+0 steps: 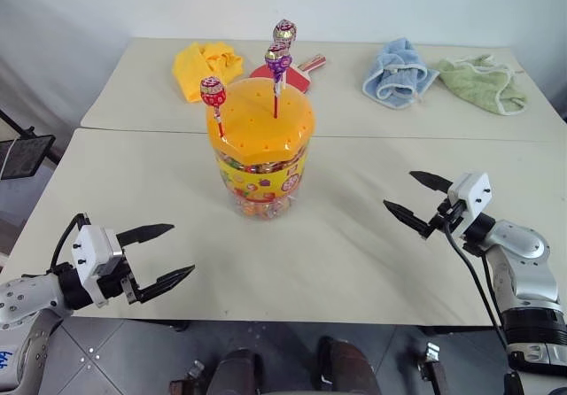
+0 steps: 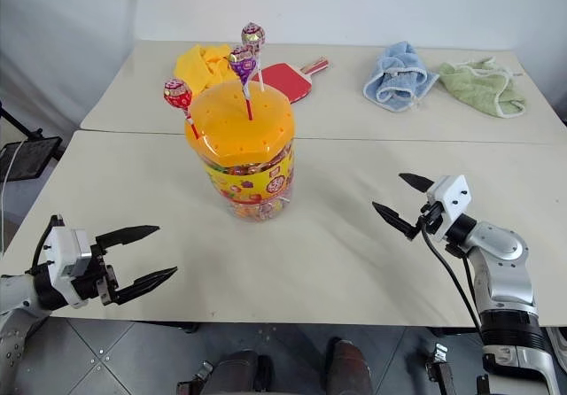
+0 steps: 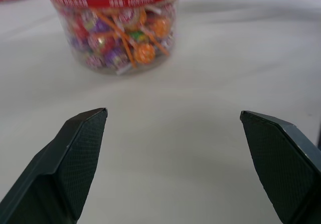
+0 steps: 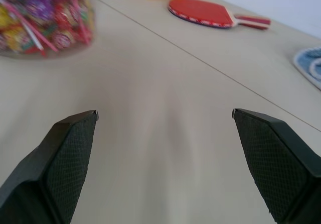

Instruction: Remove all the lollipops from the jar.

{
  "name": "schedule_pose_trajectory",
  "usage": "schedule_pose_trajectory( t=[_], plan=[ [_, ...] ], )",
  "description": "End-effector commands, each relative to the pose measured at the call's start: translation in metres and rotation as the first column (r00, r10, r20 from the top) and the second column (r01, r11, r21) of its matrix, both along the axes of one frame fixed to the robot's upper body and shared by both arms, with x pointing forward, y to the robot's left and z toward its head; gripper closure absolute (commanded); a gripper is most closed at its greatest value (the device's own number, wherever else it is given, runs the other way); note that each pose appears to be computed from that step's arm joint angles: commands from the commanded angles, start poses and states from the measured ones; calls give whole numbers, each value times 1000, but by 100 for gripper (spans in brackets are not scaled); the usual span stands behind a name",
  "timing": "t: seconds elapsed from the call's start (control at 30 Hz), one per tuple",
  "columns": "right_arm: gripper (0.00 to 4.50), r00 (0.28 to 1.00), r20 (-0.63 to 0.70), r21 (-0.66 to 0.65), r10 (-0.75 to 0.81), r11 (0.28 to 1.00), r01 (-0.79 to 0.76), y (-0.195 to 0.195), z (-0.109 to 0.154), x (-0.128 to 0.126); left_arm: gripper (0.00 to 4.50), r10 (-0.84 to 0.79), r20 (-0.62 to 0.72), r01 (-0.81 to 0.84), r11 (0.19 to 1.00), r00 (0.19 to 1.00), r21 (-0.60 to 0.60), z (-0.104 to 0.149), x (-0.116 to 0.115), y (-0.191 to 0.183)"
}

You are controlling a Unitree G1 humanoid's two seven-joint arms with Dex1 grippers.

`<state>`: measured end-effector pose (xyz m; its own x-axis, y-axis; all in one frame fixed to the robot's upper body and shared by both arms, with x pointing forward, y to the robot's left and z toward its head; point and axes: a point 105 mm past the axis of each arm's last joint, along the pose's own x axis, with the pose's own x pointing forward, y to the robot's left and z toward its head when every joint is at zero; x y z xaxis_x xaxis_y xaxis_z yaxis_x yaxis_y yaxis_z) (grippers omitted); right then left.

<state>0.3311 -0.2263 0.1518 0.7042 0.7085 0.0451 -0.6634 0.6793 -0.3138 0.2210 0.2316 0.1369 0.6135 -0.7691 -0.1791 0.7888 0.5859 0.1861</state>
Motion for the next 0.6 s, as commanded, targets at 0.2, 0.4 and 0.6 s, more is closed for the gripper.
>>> schedule_pose_trajectory(
  t=[0.2, 0.4, 0.6],
  plan=[
    [2, 968, 99, 50, 232, 970, -237, 13, 41, -47, 0, 131, 38, -121, 973, 991, -198, 29, 18, 15],
    [2, 936, 233, 249, 263, 915, -319, 34, 101, -98, 0, 63, 107, -8, 893, 992, -450, 92, 29, 30],
    [2, 879, 366, 261, 304, 874, -411, 68, 125, -130, 0, -148, 165, 207, 877, 975, -435, 113, 54, 3]
  ],
)
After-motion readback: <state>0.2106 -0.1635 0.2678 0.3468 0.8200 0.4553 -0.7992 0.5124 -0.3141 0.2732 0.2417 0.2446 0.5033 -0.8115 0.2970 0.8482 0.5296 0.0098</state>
